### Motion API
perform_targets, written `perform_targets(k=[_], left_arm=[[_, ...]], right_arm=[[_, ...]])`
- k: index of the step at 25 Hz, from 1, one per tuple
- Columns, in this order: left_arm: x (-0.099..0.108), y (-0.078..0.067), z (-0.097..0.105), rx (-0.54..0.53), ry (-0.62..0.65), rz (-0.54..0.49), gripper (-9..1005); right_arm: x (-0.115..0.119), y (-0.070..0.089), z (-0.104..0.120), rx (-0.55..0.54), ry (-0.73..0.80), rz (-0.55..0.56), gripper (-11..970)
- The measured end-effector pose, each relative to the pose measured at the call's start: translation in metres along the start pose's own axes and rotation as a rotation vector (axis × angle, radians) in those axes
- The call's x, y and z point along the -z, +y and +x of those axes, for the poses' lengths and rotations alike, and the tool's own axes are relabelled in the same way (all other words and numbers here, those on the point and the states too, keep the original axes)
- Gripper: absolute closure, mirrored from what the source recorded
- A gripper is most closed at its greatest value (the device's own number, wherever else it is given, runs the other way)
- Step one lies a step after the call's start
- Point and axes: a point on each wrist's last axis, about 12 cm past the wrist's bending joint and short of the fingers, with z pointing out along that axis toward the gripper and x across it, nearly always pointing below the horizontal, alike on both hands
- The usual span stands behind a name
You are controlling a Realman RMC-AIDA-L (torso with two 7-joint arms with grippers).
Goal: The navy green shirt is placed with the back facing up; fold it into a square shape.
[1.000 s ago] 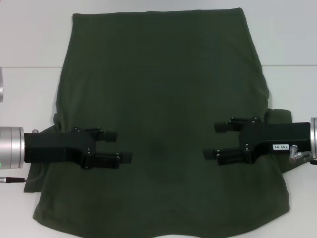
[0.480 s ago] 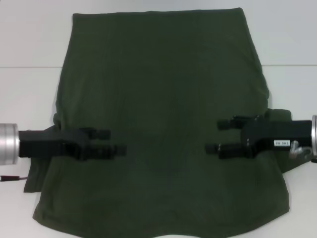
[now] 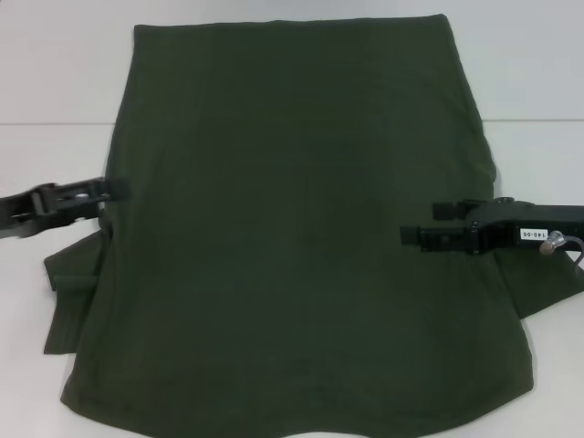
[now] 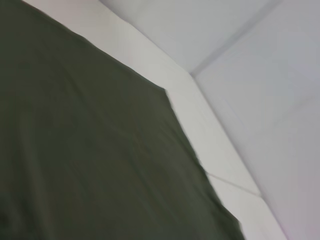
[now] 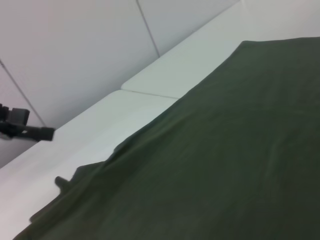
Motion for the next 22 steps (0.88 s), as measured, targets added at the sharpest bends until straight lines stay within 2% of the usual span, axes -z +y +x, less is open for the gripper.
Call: perform_targets(k=[4, 8, 15, 22], left_arm=[[0.016, 0.020, 0.010, 0.104, -0.047, -0.102, 92], [0.022, 0.033, 0.024, 0.138, -0.066, -0.151, 92], [0.019, 0.042, 0.047, 0.050, -0.072, -0.196, 92], [0.012, 0.052, 0.058, 0.052, -0.088, -0.265, 93]], right_arm=[[0.002, -0.003, 0.002, -0.011, -0.008, 0.025, 18], [0.001, -0.006, 0.004, -0.023, -0.012, 0.046, 18], [0.002, -0.012, 0.004, -0.030, -0.025, 0.091, 18], [0.001, -0.015, 0.005, -0.046, -0.039, 0.118, 18]])
